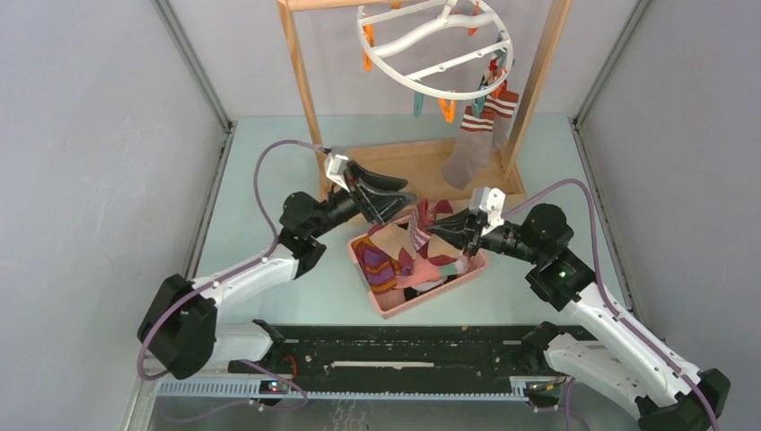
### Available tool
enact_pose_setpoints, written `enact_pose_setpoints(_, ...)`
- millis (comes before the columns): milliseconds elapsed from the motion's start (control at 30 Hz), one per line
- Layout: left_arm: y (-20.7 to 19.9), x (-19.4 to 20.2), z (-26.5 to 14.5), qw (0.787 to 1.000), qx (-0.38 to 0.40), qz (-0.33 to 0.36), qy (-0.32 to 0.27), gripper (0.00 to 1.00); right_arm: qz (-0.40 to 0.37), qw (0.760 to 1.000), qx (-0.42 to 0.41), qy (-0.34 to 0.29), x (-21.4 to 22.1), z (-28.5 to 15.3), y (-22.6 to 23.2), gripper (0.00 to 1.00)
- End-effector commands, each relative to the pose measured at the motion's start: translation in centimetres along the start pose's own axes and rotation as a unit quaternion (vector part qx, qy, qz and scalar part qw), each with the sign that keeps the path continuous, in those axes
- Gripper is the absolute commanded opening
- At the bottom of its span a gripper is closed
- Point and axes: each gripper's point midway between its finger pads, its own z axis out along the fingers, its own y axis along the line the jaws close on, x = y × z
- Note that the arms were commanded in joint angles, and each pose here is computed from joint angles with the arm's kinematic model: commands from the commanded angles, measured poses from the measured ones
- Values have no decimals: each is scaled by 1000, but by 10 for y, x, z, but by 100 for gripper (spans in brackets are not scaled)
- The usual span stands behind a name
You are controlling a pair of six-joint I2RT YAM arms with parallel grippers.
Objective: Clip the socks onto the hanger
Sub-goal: Pick up the sock from the bin.
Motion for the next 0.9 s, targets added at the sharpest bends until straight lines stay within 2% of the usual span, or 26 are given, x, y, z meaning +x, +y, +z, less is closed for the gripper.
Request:
enact_pose_setpoints(0, -10, -55, -10, 998, -12, -6, -68, 76, -11, 998, 57, -25, -20, -11, -19, 0)
enact_pose_setpoints(100, -17, -70, -17, 996, -8, -19, -84, 99, -4, 995, 92, -34, -25, -16, -31, 0)
enact_pose_setpoints(133, -20, -75, -18, 996, -8, -22, -91, 100, 2, 994, 105, -38, -27, -17, -35, 0)
enact_pose_setpoints(367, -32, -98, -17, 992, -12, -57, -109, 100, 44, 974, 212, -74, -42, -34, -72, 0)
enact_pose_setpoints(533, -35, -107, -15, 992, -24, -68, -107, 100, 43, 952, 281, -114, -64, -58, -96, 0)
enact_pose_setpoints(767, -41, -116, -5, 991, -41, -67, -108, 100, 37, 944, 315, -90, -65, -65, -117, 0)
enact_pose_setpoints(867, -36, -113, 6, 992, -65, -62, -87, 100, 40, 945, 314, -81, -59, -62, -121, 0)
